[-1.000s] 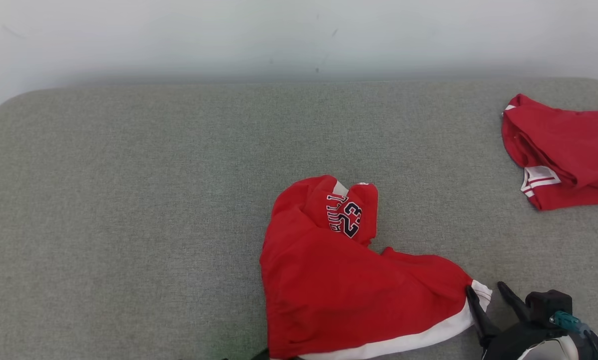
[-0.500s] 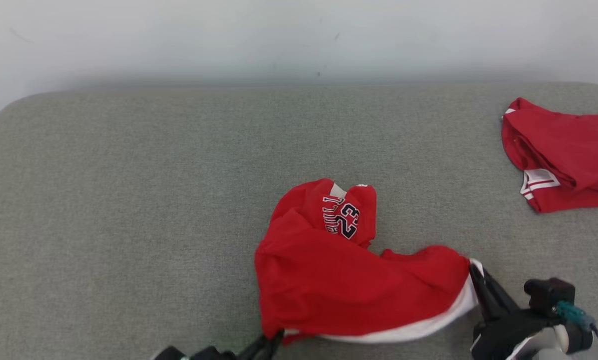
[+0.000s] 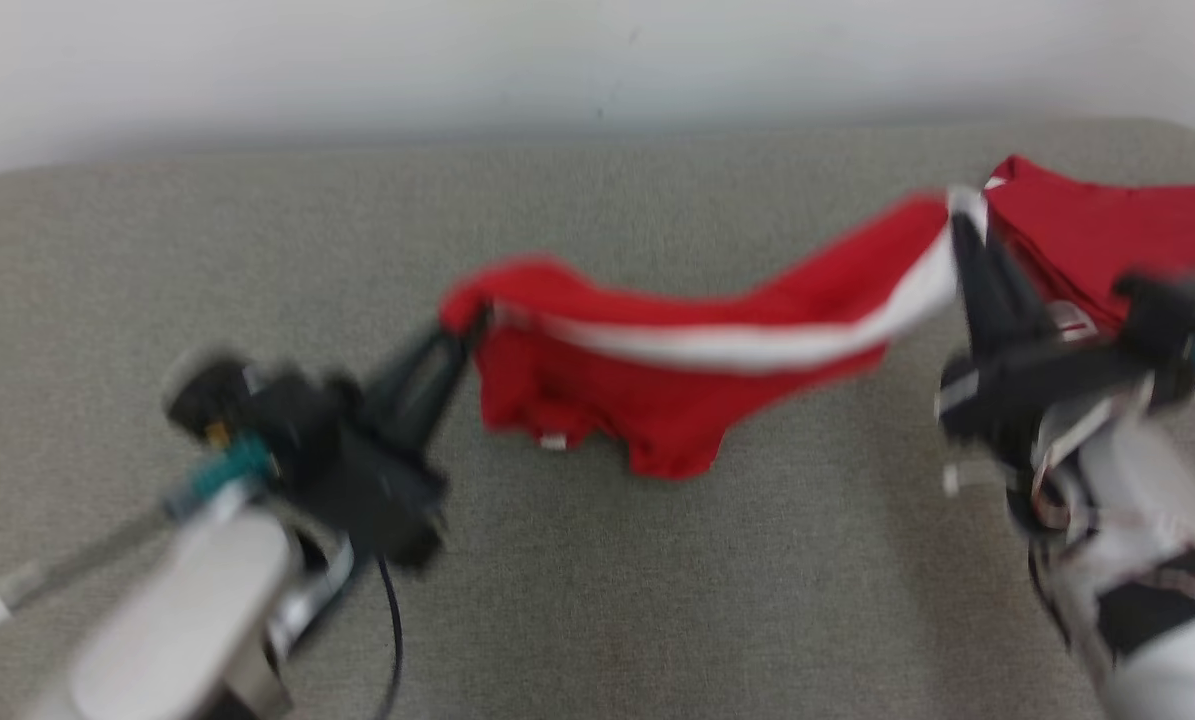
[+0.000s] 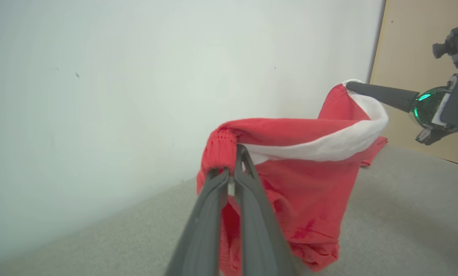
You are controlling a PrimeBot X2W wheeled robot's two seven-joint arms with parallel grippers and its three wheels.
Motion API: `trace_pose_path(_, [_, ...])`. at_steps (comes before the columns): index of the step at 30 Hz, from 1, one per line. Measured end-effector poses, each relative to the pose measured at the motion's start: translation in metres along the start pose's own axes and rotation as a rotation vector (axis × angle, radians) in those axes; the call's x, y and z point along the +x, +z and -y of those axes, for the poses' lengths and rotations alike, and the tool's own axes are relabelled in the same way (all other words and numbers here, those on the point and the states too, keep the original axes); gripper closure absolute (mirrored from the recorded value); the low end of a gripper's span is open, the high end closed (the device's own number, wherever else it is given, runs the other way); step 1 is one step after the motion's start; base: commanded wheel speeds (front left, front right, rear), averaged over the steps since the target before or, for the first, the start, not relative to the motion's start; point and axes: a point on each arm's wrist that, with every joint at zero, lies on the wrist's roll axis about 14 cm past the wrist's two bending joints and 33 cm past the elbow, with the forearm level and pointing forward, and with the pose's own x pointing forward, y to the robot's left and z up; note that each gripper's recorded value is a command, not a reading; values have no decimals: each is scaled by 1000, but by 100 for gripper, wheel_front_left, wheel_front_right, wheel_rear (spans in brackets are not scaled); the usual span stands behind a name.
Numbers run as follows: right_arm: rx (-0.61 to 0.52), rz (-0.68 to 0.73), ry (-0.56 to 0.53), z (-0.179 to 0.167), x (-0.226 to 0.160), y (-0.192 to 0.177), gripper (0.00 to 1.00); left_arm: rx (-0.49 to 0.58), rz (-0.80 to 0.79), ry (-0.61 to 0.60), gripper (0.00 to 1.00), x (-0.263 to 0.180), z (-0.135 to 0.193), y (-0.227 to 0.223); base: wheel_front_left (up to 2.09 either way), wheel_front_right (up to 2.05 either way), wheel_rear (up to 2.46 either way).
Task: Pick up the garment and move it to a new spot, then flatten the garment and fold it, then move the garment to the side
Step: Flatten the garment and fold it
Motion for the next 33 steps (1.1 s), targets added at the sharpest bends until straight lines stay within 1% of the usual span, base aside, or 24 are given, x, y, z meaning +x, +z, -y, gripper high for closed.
trace_pose_path(1, [-1, 26, 10, -2, 15, 13, 100, 30, 14, -10, 100, 12, -9, 12, 0, 0, 0])
trace_pose_path(4, [0, 106, 41, -10, 62, 57, 100, 59, 72, -18, 100, 48, -38, 52, 0, 0, 0])
trace_pose_path(5, [2, 134, 46, -11, 77, 71, 100, 90, 86, -27, 100, 59, -47, 64, 0, 0, 0])
trace_pose_path(9, [19, 229, 57, -11, 130, 125, 100, 120, 161, -41, 100, 105, -74, 112, 0, 0, 0])
trace_pose_path(12, [9, 304, 54, -8, 163, 162, 100, 129, 200, -34, 100, 132, -96, 134, 0, 0, 0])
trace_pose_path(15, [-7, 333, 47, -6, 192, 179, 100, 136, 202, -26, 100, 157, -114, 137, 0, 0, 0])
trace_pose_path(21, [-36, 353, 0, 14, 232, 180, 100, 111, 209, 9, 100, 191, -150, 124, 0, 0, 0])
trace_pose_path(24, [-66, 319, -23, 24, 248, 161, 100, 105, 205, 18, 100, 204, -161, 112, 0, 0, 0])
trace_pose_path(26, [-66, 307, -28, 26, 253, 154, 100, 95, 211, 20, 100, 207, -164, 107, 0, 0, 0])
trace_pose_path(29, [-68, 288, -37, 31, 264, 134, 100, 55, 203, 22, 100, 217, -170, 87, 0, 0, 0])
trace_pose_path(33, [-70, 249, -41, 35, 274, 103, 100, 46, 161, 24, 100, 223, -176, 56, 0, 0, 0])
